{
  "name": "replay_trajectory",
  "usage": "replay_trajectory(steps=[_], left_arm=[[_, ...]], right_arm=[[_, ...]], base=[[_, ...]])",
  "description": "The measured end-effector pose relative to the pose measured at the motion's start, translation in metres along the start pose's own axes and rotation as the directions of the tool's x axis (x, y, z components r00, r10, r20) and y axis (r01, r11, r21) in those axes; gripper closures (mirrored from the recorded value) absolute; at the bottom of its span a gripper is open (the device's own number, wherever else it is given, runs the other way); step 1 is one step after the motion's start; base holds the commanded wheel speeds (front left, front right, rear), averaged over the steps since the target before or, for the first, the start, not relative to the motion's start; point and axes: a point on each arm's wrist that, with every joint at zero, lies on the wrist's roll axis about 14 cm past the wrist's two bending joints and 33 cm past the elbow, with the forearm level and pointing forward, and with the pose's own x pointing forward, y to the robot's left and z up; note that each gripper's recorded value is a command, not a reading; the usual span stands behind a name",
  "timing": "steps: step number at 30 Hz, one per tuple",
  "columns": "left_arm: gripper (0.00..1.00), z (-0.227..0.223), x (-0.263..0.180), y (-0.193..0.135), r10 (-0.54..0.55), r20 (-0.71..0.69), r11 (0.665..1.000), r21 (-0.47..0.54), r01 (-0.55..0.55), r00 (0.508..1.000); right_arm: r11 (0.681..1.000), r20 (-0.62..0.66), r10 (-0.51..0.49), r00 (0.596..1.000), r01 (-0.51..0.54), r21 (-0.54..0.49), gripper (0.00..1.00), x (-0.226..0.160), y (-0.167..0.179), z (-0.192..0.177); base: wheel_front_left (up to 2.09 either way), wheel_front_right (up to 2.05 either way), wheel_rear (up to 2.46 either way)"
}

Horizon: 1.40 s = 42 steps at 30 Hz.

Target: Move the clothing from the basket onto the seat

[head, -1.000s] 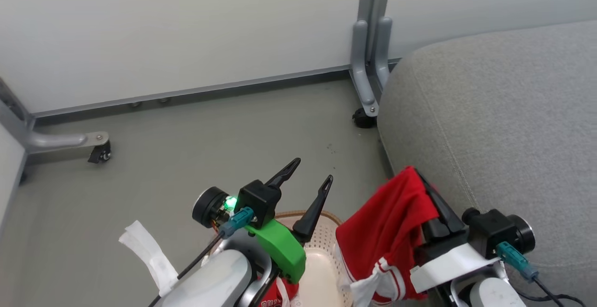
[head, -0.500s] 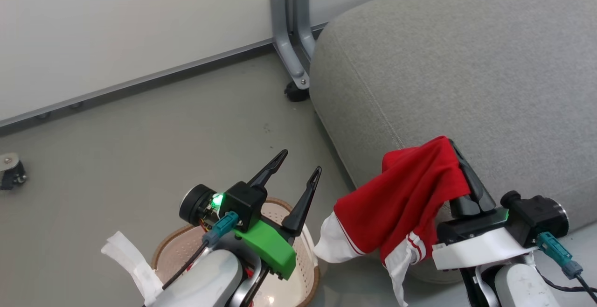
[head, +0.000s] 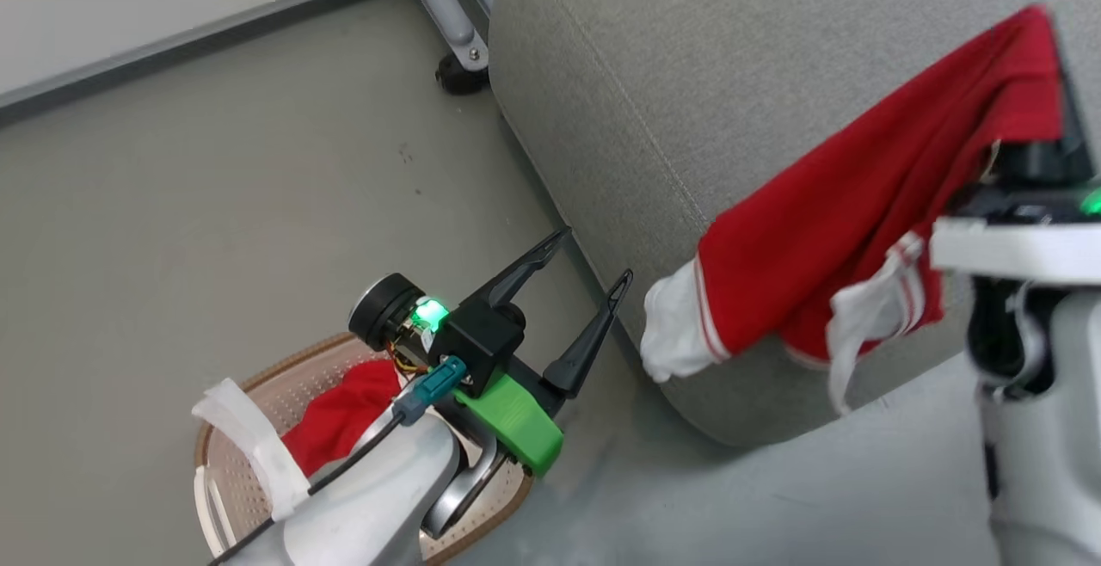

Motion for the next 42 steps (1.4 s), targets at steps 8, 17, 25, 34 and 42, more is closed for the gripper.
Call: replay_trajectory(steps=[8, 17, 25, 34, 42], left_arm=[[0.0, -0.018, 0.004, 0.03, -0.008, 0.01, 0.999, -0.05, 0.009, 1.0], [0.0, -0.062, -0.011, 0.071, 0.042, -0.036, 0.994, -0.1, -0.046, 0.998], [0.0, -0.097, -0.035, 0.097, 0.116, -0.103, 0.983, -0.13, -0.129, 0.988], [0.0, -0.122, -0.052, 0.1, 0.167, -0.171, 0.962, -0.189, -0.199, 0.971], [0.0, -0.101, -0.052, 0.081, 0.184, -0.152, 0.952, -0.22, -0.214, 0.971]], right_arm=[[0.99, 0.16, 0.029, 0.987, -0.007, -0.139, 1.0, 0.114, -0.021, 0.031], [0.949, 0.131, 0.048, 0.99, -0.004, -0.315, 1.0, 0.202, -0.026, -0.01], [0.956, -0.166, -0.15, 0.975, 0.101, -0.274, 1.0, 0.159, -0.072, -0.157], [0.907, -0.434, -0.395, 0.81, 0.268, -0.324, 0.0, 0.042, -0.133, -0.245], [0.867, -0.479, -0.485, 0.731, 0.332, -0.371, 0.0, -0.037, -0.156, -0.224]], base=[[0.0, 0.0, 0.0], [0.0, 0.0, 0.0], [0.0, 0.0, 0.0], [0.0, 0.0, 0.0], [0.0, 0.0, 0.0]])
